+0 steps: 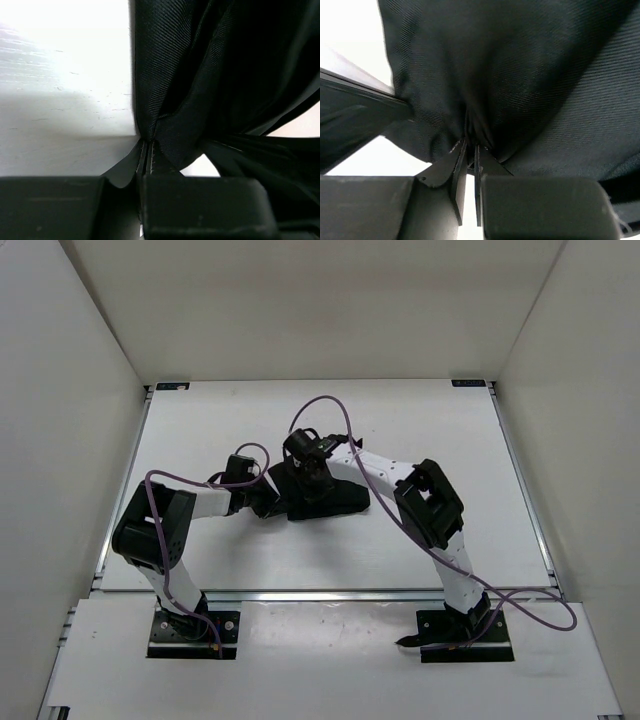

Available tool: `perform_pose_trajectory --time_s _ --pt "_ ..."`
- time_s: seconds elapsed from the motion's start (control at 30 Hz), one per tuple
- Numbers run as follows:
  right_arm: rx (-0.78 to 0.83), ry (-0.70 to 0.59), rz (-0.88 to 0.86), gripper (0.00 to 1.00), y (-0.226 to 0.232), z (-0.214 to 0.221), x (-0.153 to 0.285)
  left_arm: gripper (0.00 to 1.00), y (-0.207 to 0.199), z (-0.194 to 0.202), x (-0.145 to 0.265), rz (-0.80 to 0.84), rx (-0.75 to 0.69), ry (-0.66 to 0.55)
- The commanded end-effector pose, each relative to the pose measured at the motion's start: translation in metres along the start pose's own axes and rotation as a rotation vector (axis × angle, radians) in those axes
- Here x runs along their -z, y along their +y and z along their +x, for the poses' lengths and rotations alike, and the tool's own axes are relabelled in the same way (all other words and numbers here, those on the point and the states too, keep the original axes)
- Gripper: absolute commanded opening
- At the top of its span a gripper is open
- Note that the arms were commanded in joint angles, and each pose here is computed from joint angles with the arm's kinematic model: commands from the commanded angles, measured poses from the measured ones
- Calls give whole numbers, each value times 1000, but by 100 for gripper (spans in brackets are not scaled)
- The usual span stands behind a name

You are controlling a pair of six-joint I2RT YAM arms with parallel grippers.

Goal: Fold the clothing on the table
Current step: Fold the skirt

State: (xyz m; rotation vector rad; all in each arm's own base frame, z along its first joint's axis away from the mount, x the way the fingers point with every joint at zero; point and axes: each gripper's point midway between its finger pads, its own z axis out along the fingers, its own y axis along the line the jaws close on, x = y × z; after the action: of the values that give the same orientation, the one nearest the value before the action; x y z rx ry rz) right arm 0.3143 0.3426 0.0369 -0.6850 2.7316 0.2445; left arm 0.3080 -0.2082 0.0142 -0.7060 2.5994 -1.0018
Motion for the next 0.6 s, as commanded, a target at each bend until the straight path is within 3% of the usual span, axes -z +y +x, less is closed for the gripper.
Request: perform_pose_trajectory --time_s 0.0,0.33,0.57 --pt "4 -90 -47 0 16 -29 22 7 3 -2 3 -4 -13 -14" --pt "63 -96 -62 0 37 -33 35 9 8 0 2 -15 -14 -8" --pt "90 -39 -101 0 51 -14 28 10 9 2 4 -9 -10 5"
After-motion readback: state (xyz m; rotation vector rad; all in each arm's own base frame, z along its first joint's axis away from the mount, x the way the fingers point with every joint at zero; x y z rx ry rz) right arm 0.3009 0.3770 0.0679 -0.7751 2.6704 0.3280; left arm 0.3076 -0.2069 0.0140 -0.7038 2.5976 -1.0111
